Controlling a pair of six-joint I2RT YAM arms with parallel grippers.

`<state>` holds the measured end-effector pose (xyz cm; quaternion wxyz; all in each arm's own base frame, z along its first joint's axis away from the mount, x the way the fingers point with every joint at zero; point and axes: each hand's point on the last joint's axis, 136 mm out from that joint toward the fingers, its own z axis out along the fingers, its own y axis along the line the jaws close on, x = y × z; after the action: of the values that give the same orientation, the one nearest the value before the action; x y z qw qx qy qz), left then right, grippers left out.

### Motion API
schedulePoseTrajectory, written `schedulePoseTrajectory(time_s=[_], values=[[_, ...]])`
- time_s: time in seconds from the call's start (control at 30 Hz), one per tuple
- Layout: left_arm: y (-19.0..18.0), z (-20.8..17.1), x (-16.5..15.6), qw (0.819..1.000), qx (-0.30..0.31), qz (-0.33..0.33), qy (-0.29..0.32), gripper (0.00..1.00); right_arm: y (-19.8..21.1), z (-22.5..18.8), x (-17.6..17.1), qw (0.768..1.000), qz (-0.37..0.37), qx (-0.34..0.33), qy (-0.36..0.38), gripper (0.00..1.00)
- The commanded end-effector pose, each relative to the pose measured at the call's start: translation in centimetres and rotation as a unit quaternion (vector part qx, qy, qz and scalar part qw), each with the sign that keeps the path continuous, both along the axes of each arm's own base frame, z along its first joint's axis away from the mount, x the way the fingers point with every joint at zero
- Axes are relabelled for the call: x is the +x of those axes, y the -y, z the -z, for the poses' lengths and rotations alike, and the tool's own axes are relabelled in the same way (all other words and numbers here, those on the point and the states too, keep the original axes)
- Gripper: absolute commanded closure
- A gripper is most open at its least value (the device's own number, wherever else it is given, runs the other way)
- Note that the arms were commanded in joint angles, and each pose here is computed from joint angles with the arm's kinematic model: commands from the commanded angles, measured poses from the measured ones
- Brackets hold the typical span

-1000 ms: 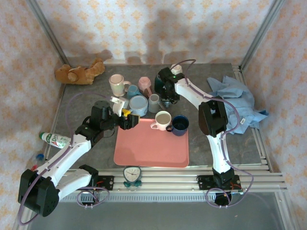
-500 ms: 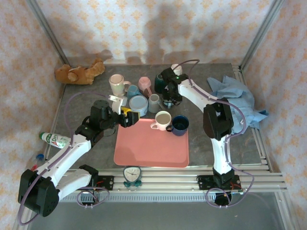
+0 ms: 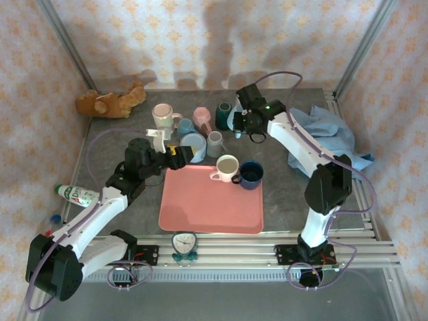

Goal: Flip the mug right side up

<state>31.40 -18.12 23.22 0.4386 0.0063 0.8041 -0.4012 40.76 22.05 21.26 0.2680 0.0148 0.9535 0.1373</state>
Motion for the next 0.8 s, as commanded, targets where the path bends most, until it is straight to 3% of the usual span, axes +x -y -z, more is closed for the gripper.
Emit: schedulePoseTrajectory(time_s=[0.0, 0.17, 0.3, 0.57, 0.77], values=[[0.1, -2.0, 1.4, 0.995, -0.089, -0.033, -0.017, 0.33, -1.0, -7.0, 0.3, 0.992, -0.002, 0.078, 0.097, 1.0], [-1.4, -2.4, 3.0, 0.97, -0.205, -0.119, -0.052, 0.34, -2.0, -10.9, -0.9, 0.978, -0.017, 0.156, 0.141, 1.0], [-1.4, -3.3, 3.6, 0.95, -0.269, -0.14, -0.069, 0.33, -3.3, -12.9, -1.6, 0.963, -0.04, 0.215, 0.159, 1.0], [0.6, -4.8, 5.3, 0.9, -0.402, -0.126, -0.113, 0.32, -5.1, -14.8, -2.2, 0.931, -0.052, 0.319, 0.171, 1.0], [2.4, -6.0, 5.9, 0.886, -0.43, -0.121, -0.124, 0.37, -5.7, -15.4, -2.9, 0.911, -0.055, 0.362, 0.187, 1.0]])
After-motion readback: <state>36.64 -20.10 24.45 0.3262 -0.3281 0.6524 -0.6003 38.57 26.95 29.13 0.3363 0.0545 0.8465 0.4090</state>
